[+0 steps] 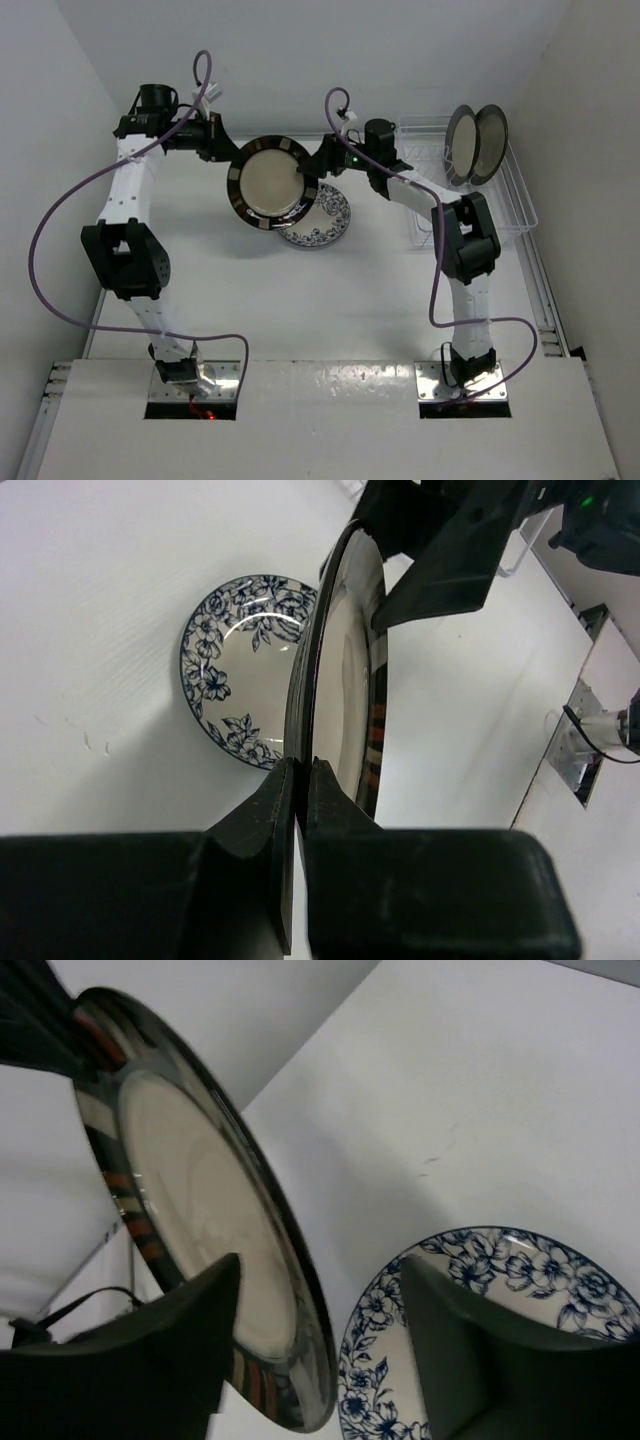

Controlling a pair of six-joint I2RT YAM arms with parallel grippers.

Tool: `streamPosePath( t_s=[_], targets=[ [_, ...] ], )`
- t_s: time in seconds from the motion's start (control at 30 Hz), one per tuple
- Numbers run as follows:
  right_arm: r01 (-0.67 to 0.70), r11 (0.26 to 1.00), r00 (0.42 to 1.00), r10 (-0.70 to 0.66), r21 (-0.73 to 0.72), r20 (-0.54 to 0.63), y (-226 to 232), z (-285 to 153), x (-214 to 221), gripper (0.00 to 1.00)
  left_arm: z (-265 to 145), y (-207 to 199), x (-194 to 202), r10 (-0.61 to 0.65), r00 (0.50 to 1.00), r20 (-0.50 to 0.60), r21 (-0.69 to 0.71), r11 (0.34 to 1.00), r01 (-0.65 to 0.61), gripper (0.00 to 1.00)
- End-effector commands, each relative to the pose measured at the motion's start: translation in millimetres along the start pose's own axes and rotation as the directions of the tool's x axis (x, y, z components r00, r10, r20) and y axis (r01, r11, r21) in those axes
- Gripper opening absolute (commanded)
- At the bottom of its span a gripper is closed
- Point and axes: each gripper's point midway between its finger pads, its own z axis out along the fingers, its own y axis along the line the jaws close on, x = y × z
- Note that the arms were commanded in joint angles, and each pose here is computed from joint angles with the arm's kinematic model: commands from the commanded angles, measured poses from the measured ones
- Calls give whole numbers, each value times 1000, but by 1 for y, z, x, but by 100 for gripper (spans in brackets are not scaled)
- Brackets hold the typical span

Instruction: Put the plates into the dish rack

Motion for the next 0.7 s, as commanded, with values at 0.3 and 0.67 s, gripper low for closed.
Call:
streamPosePath(
  t_s=[0.3,0.67],
  targets=[
    [17,969,993,12,-247,116,95,-26,-16,0,-13,-35,-28,55,994,99,97,993,-64,0],
    [116,984,900,-163,138,404,85,-116,-126,0,-44,48,-53,118,991,58,-439,895,-81,100]
  ],
)
